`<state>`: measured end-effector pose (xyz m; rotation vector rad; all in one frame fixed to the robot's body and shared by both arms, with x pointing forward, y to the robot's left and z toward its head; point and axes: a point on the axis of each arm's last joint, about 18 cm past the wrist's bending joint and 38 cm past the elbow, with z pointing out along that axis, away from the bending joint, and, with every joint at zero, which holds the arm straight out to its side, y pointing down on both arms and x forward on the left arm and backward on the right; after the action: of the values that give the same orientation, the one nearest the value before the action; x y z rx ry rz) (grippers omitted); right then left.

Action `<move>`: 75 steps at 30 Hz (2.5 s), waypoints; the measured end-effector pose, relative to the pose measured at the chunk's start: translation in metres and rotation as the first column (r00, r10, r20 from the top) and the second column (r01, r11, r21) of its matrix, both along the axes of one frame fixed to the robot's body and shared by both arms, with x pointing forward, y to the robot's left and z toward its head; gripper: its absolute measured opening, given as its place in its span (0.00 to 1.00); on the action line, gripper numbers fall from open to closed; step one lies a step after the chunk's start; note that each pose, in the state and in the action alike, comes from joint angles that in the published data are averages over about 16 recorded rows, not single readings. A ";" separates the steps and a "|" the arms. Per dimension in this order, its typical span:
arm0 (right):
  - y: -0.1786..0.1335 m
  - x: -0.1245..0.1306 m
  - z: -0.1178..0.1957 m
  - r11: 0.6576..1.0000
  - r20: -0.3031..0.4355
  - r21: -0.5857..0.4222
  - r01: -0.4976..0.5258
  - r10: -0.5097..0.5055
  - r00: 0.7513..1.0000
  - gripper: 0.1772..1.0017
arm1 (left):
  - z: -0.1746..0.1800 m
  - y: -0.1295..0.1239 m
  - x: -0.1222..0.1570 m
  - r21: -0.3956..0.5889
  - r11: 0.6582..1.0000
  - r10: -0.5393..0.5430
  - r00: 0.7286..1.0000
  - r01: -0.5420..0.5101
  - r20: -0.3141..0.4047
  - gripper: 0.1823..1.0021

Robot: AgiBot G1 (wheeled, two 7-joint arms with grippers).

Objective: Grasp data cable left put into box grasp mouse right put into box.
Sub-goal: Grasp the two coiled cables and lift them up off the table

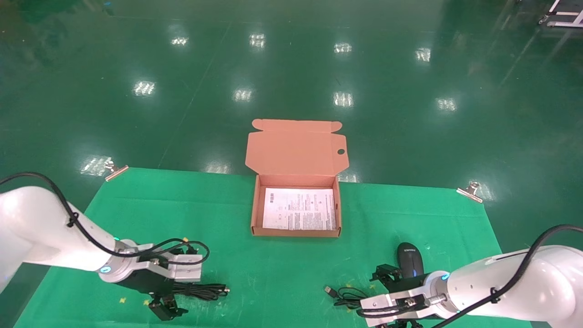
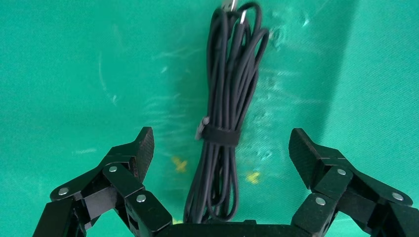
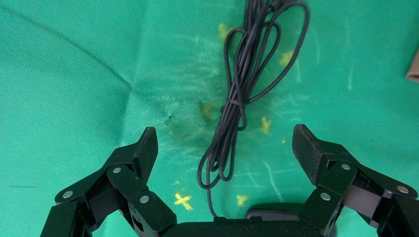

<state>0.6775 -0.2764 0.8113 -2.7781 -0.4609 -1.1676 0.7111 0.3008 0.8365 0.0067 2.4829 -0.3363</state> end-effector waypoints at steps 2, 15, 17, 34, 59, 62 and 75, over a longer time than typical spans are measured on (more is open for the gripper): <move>-0.001 0.002 -0.002 1.000 0.001 -0.001 0.001 -0.001 1.000 1.00 | 0.000 0.001 0.001 -0.001 1.000 -0.001 1.000 0.001 0.005 1.00; -0.003 0.005 -0.003 1.000 0.006 0.001 0.003 -0.003 1.000 0.95 | 0.000 0.003 0.002 -0.005 1.000 -0.007 1.000 0.007 0.013 0.95; -0.003 0.005 -0.003 1.000 0.006 0.000 0.003 -0.003 1.000 0.93 | 0.000 0.002 0.002 -0.005 1.000 -0.007 1.000 0.007 0.013 0.93; -0.002 0.004 -0.002 1.000 0.003 -0.002 0.002 -0.002 1.000 0.55 | 0.001 0.001 0.002 -0.002 1.000 -0.008 1.000 0.008 0.012 0.57; -0.023 -0.002 0.042 0.992 0.072 0.102 0.072 -0.080 0.994 0.06 | 0.030 0.013 -0.001 -0.023 0.999 -0.029 0.997 0.030 0.067 0.10; -0.030 -0.007 0.072 0.983 0.126 0.157 0.091 -0.111 0.986 0.05 | 0.052 0.016 -0.002 -0.034 0.998 -0.040 0.992 0.044 0.117 0.09; -0.001 -0.024 0.240 0.931 0.464 0.360 -0.064 -0.118 0.878 0.04 | 0.177 0.000 -0.004 -0.108 0.990 -0.038 0.904 0.092 0.425 0.09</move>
<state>0.6540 -0.2773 1.0510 -2.1734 -0.2024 -1.7524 0.7070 0.3008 1.0132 0.1009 2.0305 -0.4660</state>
